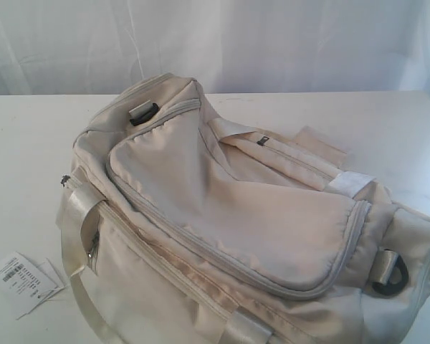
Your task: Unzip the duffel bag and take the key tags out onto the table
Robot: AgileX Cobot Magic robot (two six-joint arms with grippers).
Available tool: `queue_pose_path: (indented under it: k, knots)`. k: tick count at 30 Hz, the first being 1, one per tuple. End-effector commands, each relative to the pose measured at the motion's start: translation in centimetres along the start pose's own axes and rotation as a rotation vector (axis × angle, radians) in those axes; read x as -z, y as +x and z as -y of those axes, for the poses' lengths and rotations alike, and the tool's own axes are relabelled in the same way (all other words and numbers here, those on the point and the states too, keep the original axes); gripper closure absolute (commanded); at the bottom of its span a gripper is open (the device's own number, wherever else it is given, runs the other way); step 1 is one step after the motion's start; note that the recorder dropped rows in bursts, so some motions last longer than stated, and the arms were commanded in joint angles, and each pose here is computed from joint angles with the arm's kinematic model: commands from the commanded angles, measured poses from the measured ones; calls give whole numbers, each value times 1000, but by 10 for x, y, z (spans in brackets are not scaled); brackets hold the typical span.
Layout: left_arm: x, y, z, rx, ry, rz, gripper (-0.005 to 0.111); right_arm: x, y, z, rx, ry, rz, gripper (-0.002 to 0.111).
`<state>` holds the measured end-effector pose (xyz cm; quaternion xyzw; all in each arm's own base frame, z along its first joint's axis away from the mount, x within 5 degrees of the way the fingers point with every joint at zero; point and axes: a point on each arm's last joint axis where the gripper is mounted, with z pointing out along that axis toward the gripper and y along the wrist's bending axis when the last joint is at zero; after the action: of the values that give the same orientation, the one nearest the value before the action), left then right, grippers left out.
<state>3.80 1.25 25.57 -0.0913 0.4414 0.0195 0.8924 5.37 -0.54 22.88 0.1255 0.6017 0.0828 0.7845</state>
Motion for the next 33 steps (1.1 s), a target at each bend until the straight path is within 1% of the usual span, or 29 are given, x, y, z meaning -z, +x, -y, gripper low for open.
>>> queue_pose_path:
  k: [1, 2, 4, 6, 8, 10, 11, 12, 13, 14, 15, 16, 17, 18, 19, 20, 21, 22, 23, 24, 25, 26, 27, 28, 29, 30, 31, 32, 33]
  knots:
    - [-24, -28, 6, 236, -27, -124, 107, 1, -1, 0, -309, -13, 27, 108]
    - [-38, -33, 10, 212, -23, -223, 107, 0, -3, -1, -340, 9, -17, 108]
    - [-71, -46, 20, 157, -1, -416, 107, -3, -12, -4, -332, 72, -143, 108]
    - [-105, -49, 28, 82, 25, -649, 107, -16, -28, -9, -301, 121, -247, 108]
    - [-129, -47, 33, 50, 46, -811, 107, -28, -41, -13, -201, 146, -341, 108]
    - [-147, -39, 39, -18, 109, -972, 107, -40, -51, -17, -108, 166, -456, 108]
    - [-157, -38, 45, -49, 181, -1053, 107, -48, -55, -19, -69, 173, -523, 108]
    - [-166, -32, 50, -62, 239, -1125, 107, -54, -61, -22, -43, 171, -564, 108]
    - [-175, -32, 57, -53, 309, -1168, 107, -62, -63, -24, -21, 169, -622, 108]
    - [-183, -23, 65, -58, 417, -1256, 107, -69, -65, -26, -8, 156, -674, 108]
    - [-191, -22, 73, -28, 512, -1286, 107, -76, -64, -29, -13, 141, -731, 108]
    - [-207, -12, 88, 0, 741, -1361, 107, -90, -65, -36, 7, 72, -832, 108]
    - [-219, -4, 95, 24, 855, -1403, 107, -98, -64, -41, 32, 14, -906, 108]
    - [-232, 6, 97, 46, 902, -1452, 107, -104, -62, -45, 56, -41, -988, 108]
    - [-240, 17, 98, 53, 922, -1489, 107, -108, -62, -47, 55, -60, -1032, 108]
    - [-257, 35, 98, 48, 929, -1527, 107, -114, -57, -49, 44, -78, -1145, 108]
    - [-265, 42, 98, 44, 923, -1533, 107, -116, -53, -48, 38, -80, -1195, 108]
    - [-278, 62, 98, 58, 918, -1558, 107, -118, -48, -47, 33, -82, -1265, 108]
    - [-283, 70, 98, 67, 919, -1566, 107, -118, -46, -47, 42, -91, -1281, 108]
    - [-294, 91, 101, 77, 928, -1584, 107, -119, -44, -47, 54, -101, -1298, 108]
    - [-302, 113, 106, 63, 939, -1602, 107, -119, -44, -47, 58, -104, -1294, 108]
    - [-305, 123, 109, 44, 962, -1598, 107, -119, -44, -46, 59, -104, -1291, 107]
    - [-312, 139, 114, -2, 1013, -1565, 103, -119, -44, -47, 58, -104, -1293, 104]
    - [-314, 148, 117, -28, 1039, -1545, 98, -119, -44, -47, 58, -104, -1295, 101]
    - [-318, 163, 121, -63, 1058, -1504, 87, -118, -44, -47, 58, -106, -1303, 95]
    - [-321, 170, 121, -70, 1040, -1492, 79, -118, -44, -47, 57, -107, -1309, 91]
    - [-326, 183, 121, -81, 995, -1462, 60, -117, -44, -47, 60, -112, -1321, 83]
    - [-327, 189, 121, -86, 974, -1452, 50, -116, -43, -47, 65, -118, -1331, 77]
    - [-328, 197, 120, -89, 951, -1445, 35, -115, -43, -47, 76, -122, -1343, 64]
